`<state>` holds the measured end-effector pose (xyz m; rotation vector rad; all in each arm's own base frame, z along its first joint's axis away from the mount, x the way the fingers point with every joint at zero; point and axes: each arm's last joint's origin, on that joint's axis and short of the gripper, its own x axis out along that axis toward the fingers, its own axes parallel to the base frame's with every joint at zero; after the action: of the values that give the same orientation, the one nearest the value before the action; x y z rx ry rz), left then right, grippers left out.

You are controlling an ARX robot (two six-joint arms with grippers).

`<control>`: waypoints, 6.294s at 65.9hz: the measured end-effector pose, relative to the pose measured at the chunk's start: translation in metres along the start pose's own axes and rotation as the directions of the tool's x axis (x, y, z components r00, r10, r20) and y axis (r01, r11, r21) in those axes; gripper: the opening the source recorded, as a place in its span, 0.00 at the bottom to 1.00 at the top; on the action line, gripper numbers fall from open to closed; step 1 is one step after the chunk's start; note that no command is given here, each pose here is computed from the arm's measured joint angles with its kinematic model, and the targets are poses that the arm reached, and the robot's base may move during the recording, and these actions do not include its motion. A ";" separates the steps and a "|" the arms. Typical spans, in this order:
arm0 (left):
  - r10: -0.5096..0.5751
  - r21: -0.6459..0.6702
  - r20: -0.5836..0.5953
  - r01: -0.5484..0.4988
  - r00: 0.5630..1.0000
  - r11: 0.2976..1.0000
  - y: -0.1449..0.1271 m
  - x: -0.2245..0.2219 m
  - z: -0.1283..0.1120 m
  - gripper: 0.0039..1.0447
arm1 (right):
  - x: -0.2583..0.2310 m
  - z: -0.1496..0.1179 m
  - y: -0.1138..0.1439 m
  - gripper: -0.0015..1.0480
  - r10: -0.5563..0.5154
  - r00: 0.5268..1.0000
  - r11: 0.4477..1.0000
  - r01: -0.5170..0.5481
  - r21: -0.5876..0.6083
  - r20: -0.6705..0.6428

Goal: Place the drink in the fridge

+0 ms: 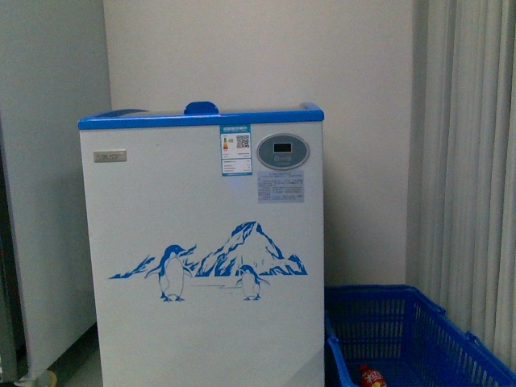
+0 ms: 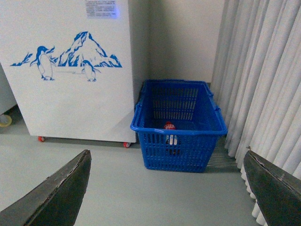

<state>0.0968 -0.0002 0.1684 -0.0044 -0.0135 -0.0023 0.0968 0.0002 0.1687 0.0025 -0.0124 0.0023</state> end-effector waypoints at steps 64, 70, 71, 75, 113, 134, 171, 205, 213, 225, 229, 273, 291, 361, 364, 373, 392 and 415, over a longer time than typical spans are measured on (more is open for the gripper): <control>0.000 0.000 0.000 0.000 1.000 1.000 0.000 0.000 0.000 0.92 | 0.000 0.000 0.000 0.93 0.000 1.000 1.000 0.000 0.000 0.000; 0.000 0.000 0.000 0.000 1.000 1.000 0.000 0.000 0.000 0.92 | 0.000 0.000 0.000 0.93 0.000 1.000 1.000 0.000 0.000 0.000; 0.000 0.000 0.000 0.000 1.000 1.000 0.000 0.000 0.000 0.92 | 0.000 0.000 0.000 0.93 0.000 1.000 1.000 0.000 0.000 0.000; 0.000 0.000 0.000 0.000 1.000 1.000 0.000 0.000 0.000 0.92 | 0.000 0.000 0.000 0.93 0.000 1.000 1.000 0.000 0.000 0.000; 0.000 0.000 0.000 0.000 1.000 1.000 0.000 0.000 0.000 0.92 | 0.000 0.000 0.000 0.93 0.000 1.000 1.000 0.000 0.000 0.000; 0.000 0.000 0.000 0.000 1.000 1.000 0.000 0.000 0.000 0.92 | 0.000 0.000 0.000 0.93 0.000 1.000 1.000 0.000 0.000 0.000; 0.000 0.000 0.000 0.000 1.000 1.000 0.000 0.000 0.000 0.92 | 0.000 0.000 0.000 0.93 0.000 1.000 1.000 0.000 0.000 0.000; 0.000 0.000 0.000 0.000 1.000 1.000 0.000 0.000 0.000 0.92 | 0.000 0.000 0.000 0.93 0.000 1.000 1.000 0.000 0.000 0.000; 0.000 0.000 -0.002 0.000 1.000 1.000 0.000 0.000 0.000 0.92 | 0.000 0.000 0.000 0.93 -0.003 1.000 1.000 0.003 0.000 -0.001; 0.000 0.000 -0.002 0.000 1.000 1.000 0.000 0.000 0.000 0.92 | 0.003 0.000 -0.008 0.93 -0.094 0.933 0.987 0.134 0.091 -0.348; 0.000 0.000 -0.002 0.000 1.000 1.000 0.000 0.000 0.000 0.92 | 0.010 -0.004 -0.017 0.93 -0.122 0.855 0.972 0.206 0.115 -0.504; 0.000 0.000 -0.002 0.000 1.000 1.000 0.000 0.000 0.000 0.92 | 0.150 -0.198 -0.090 0.93 -0.118 0.526 0.987 0.158 -0.039 -0.842; 0.000 0.000 -0.002 0.000 1.000 1.000 0.000 0.000 0.000 0.92 | 0.171 -0.267 -0.083 0.93 -0.166 0.473 0.985 0.123 -0.121 -0.865; 0.000 0.000 -0.002 0.000 1.000 1.000 0.000 0.000 0.000 0.92 | 0.217 -0.370 -0.067 0.93 -0.133 0.424 0.991 0.066 -0.116 -0.896; 0.000 0.000 -0.002 0.000 1.000 1.000 0.000 0.000 0.000 0.92 | 0.217 -0.371 -0.065 0.91 -0.126 0.419 0.992 0.062 -0.110 -0.899; 0.000 0.000 -0.002 0.000 1.000 1.000 0.000 0.000 0.000 0.92 | 0.215 -0.373 -0.062 0.73 -0.114 0.407 0.993 0.065 -0.096 -0.906; 0.000 0.000 -0.002 0.000 1.000 1.000 0.000 0.000 0.000 0.92 | 0.206 -0.365 -0.062 0.44 -0.100 0.386 0.995 0.067 -0.080 -0.917; 0.000 0.000 -0.002 0.000 1.000 1.000 0.000 0.000 0.000 0.92 | 0.196 -0.306 -0.077 0.36 -0.116 0.409 0.989 0.132 -0.067 -0.905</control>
<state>0.0969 -0.0002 0.1683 -0.0044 -0.0120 -0.0023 0.2967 -0.0754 -0.1352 0.0181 1.1263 -0.1526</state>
